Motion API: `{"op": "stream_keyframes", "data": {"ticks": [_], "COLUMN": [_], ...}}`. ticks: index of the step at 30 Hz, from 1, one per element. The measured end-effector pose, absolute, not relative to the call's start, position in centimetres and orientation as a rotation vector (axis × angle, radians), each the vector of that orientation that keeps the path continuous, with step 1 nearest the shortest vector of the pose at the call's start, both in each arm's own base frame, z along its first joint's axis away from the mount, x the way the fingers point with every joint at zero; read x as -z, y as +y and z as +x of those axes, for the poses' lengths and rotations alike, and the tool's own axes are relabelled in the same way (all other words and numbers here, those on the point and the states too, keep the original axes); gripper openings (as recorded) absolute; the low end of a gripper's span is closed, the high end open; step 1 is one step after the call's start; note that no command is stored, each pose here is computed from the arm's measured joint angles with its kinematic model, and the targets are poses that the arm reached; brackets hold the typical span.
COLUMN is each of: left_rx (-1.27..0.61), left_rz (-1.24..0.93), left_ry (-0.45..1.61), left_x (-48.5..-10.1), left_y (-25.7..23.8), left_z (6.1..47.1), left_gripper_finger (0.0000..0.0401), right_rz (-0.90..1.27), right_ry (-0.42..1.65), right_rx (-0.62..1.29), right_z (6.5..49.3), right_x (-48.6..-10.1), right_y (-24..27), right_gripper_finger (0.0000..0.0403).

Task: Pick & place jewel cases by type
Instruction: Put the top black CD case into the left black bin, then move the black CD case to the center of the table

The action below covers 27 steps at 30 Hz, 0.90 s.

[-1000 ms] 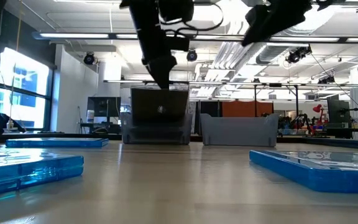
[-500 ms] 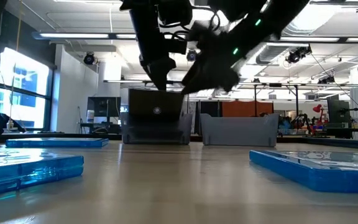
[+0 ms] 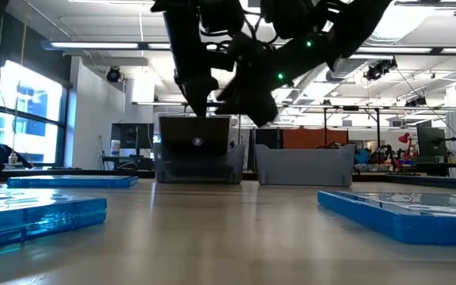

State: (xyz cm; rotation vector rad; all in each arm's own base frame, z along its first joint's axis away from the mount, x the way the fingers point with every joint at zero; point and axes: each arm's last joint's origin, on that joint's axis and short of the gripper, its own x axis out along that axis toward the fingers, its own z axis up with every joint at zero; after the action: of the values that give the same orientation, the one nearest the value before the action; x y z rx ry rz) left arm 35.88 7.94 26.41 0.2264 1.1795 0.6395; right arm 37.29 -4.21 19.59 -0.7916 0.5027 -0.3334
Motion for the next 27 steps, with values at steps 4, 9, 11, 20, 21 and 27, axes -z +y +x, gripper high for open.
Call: {"op": "stream_keyframes", "data": {"ticks": [4,9,11,20,21,27], "left_rx": [-0.643,-0.642,-0.641,-0.638,-0.638,-0.59], "left_rz": [0.223,0.223,0.224,0.224,0.224,0.211], "left_ry": [1.177,1.172,1.168,1.169,1.168,1.187], "left_x": [-26.4,-26.4,-26.4,-26.4,-26.4,-26.3], "left_y": [8.0,8.0,8.0,7.9,7.9,7.3], "left_z": [35.9,35.9,36.0,36.0,36.0,36.0], "left_gripper_finger": [0.0127,0.0127,0.0127,0.0127,0.0127,0.0127], "right_rz": [-0.688,-0.629,-0.64,-0.679,-0.688,-0.748], "right_ry": [0.441,0.499,0.515,0.591,0.588,0.592], "right_rx": [0.288,0.285,0.284,0.292,0.294,0.334], "right_z": [37.2,36.9,37.0,37.0,37.1,37.0], "right_x": [-19.8,-18.7,-18.2,-16.2,-16.3,-17.8], "right_y": [-6.0,-7.9,-8.3,-9.6,-9.6,-7.4], "right_gripper_finger": [0.0197,0.0197,0.0197,0.0197,0.0197,0.0197]}}
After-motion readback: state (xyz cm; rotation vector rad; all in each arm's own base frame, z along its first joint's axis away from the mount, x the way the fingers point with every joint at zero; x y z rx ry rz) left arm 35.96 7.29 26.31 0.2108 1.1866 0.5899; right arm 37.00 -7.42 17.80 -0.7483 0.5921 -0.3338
